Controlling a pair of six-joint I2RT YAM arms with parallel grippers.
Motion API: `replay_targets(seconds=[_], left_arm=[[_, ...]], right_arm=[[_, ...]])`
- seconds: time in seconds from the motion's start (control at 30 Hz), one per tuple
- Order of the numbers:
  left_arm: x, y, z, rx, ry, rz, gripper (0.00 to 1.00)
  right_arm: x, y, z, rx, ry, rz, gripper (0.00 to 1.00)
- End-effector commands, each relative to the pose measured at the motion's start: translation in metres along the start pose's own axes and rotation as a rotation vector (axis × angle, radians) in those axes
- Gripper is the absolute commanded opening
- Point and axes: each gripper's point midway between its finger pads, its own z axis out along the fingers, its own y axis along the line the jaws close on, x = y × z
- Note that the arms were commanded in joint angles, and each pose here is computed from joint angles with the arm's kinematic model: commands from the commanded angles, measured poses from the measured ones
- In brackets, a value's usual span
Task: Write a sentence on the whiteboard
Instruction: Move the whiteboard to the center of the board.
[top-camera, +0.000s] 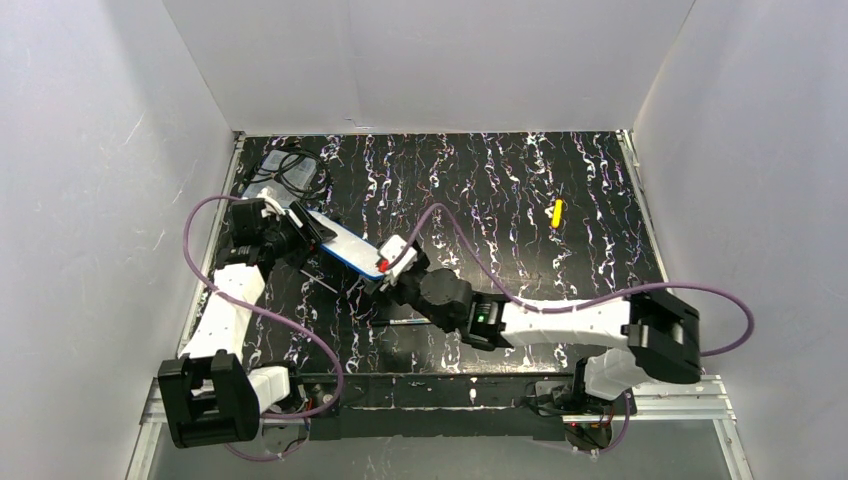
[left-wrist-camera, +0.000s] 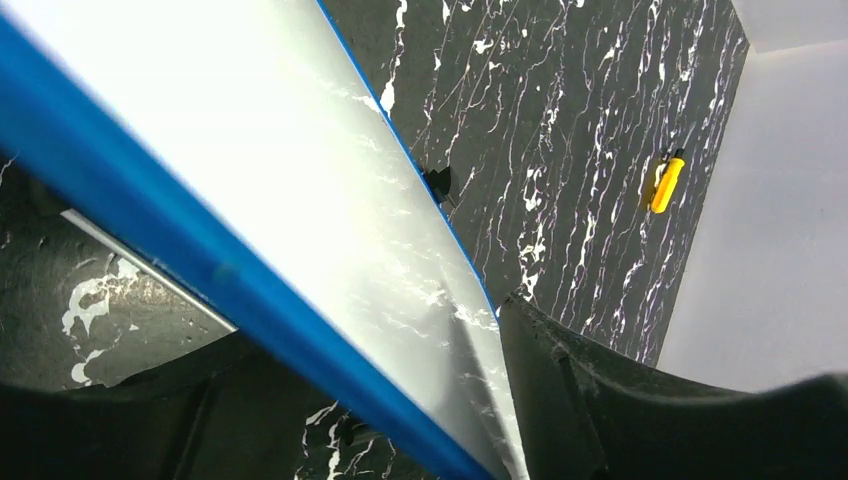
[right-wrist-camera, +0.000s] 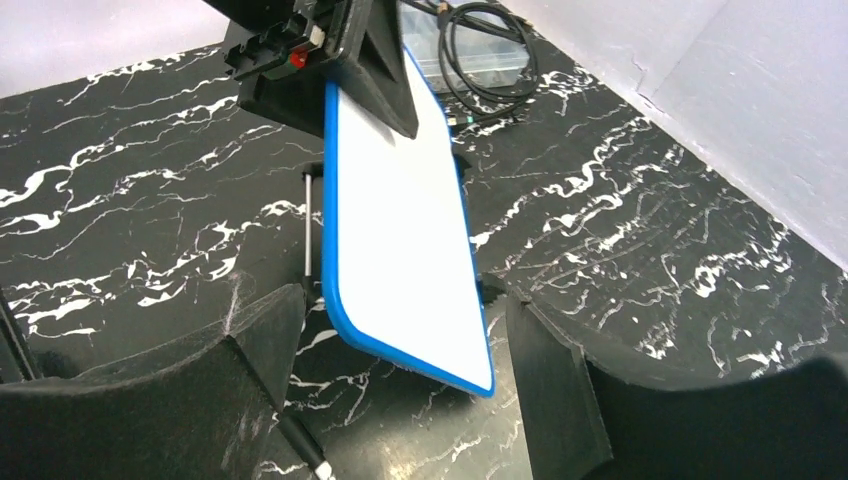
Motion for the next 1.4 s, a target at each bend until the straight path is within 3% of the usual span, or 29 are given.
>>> replay_targets(seconds=[0.0, 0.2, 0.57, 0.77, 1.03, 1.37], left_arm=[[-0.010, -0.006, 0.003, 0.019, 0.010, 0.038, 0.61], [-0.006, -0.002, 0.013, 0.012, 0.047, 0.040, 0.59], [-0.007, -0.016, 0.021, 0.038, 0.118, 0.129, 0.27], [0.000, -0.045, 0.020, 0.184, 0.214, 0.259, 0.14], [0.026, -0.075, 0.028, 0.308, 0.422, 0.506, 0.12], [0.032, -0.104, 0.044, 0.431, 0.604, 0.543, 0.11]], right_arm=[[-0.023, -0.021, -0.025, 0.057, -0.056, 0.069, 0.82], [-0.050, -0.051, -0.059, 0.125, -0.120, 0.106, 0.82], [-0.057, -0.091, -0.101, 0.238, -0.124, 0.110, 0.82], [-0.058, -0.107, -0.119, 0.280, -0.105, 0.096, 0.83], [-0.058, -0.119, -0.139, 0.300, -0.089, 0.130, 0.84], [-0.047, -0.122, -0.151, 0.300, -0.035, 0.148, 0.84]])
